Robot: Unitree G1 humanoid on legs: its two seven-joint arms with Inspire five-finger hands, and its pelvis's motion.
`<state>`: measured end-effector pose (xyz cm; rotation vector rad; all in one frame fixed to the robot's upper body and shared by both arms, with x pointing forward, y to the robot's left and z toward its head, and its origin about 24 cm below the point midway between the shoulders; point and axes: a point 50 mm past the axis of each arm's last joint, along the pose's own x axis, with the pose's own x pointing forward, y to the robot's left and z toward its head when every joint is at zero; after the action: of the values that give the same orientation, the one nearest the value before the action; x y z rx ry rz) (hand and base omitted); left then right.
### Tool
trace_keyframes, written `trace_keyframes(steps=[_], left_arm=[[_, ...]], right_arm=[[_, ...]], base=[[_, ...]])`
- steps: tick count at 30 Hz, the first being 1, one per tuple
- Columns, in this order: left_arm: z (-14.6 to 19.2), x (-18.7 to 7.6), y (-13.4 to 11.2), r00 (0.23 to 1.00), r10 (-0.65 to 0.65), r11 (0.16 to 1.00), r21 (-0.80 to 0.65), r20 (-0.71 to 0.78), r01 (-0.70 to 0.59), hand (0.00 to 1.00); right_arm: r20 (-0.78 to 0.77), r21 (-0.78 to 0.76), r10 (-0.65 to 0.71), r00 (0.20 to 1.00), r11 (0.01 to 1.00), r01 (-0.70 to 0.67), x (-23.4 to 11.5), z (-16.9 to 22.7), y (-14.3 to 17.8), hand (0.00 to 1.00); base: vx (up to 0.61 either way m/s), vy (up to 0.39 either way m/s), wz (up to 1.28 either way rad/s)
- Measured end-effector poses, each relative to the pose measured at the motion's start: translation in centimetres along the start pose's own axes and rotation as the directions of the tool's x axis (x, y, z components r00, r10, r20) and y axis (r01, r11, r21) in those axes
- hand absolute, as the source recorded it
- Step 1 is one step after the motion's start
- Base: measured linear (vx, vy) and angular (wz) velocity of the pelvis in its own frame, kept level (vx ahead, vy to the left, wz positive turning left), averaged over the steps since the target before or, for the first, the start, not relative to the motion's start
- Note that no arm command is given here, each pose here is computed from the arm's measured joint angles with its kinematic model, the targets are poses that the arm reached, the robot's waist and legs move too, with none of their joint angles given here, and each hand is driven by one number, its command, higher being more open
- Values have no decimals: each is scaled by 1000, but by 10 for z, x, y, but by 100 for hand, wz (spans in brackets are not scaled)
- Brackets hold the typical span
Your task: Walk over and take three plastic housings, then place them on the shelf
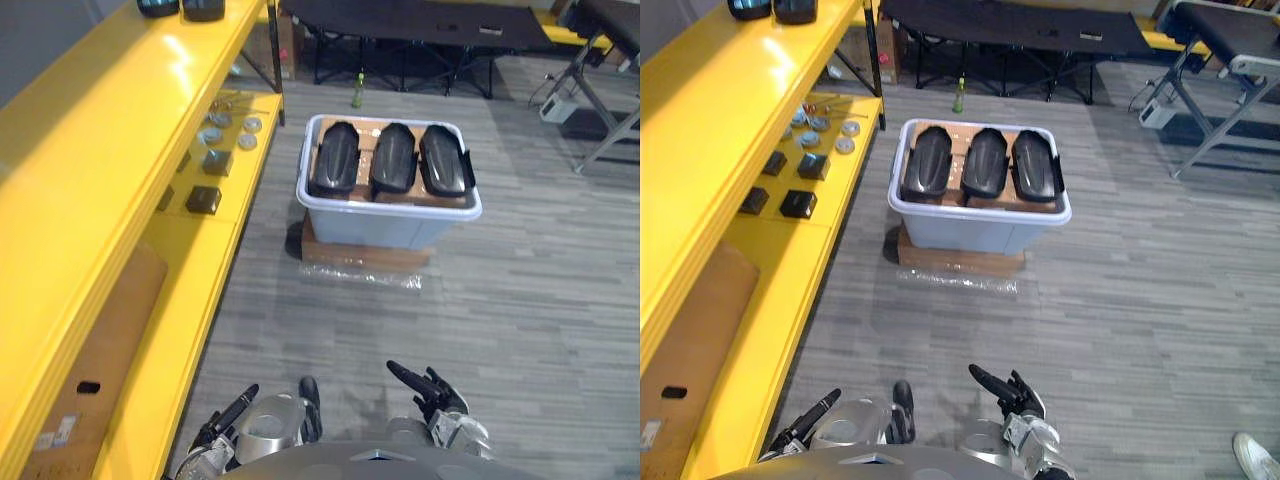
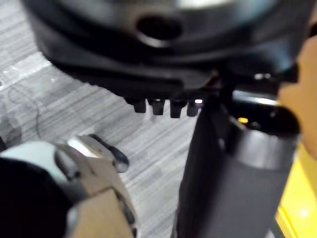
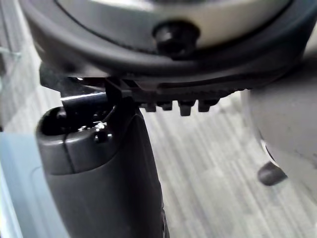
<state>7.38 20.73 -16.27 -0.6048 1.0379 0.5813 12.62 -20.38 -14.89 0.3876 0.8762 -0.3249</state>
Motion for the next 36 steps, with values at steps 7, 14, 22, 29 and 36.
trace_keyframes(steps=[7,14,22,29,36], left_arm=[[28,7,-43,990,-120,993,32,71,118,100],[14,4,-36,992,-110,993,-34,54,112,100],[7,4,-40,992,-115,992,-35,60,117,100],[11,4,-36,988,-139,990,-13,64,140,100],[24,7,-46,984,-161,987,-1,74,161,100]], right_arm=[[44,21,-18,999,1000,18,0,3,3,100],[-37,91,-73,997,993,76,-12,-26,-11,100],[-83,99,-183,980,977,191,-18,-29,-41,100],[-89,98,-218,972,969,226,-18,-34,-34,100],[-84,1,-189,978,982,189,-27,-46,-36,100]], base=[[329,-58,38],[385,-391,50],[182,-229,-1],[110,27,-64],[133,56,1]])
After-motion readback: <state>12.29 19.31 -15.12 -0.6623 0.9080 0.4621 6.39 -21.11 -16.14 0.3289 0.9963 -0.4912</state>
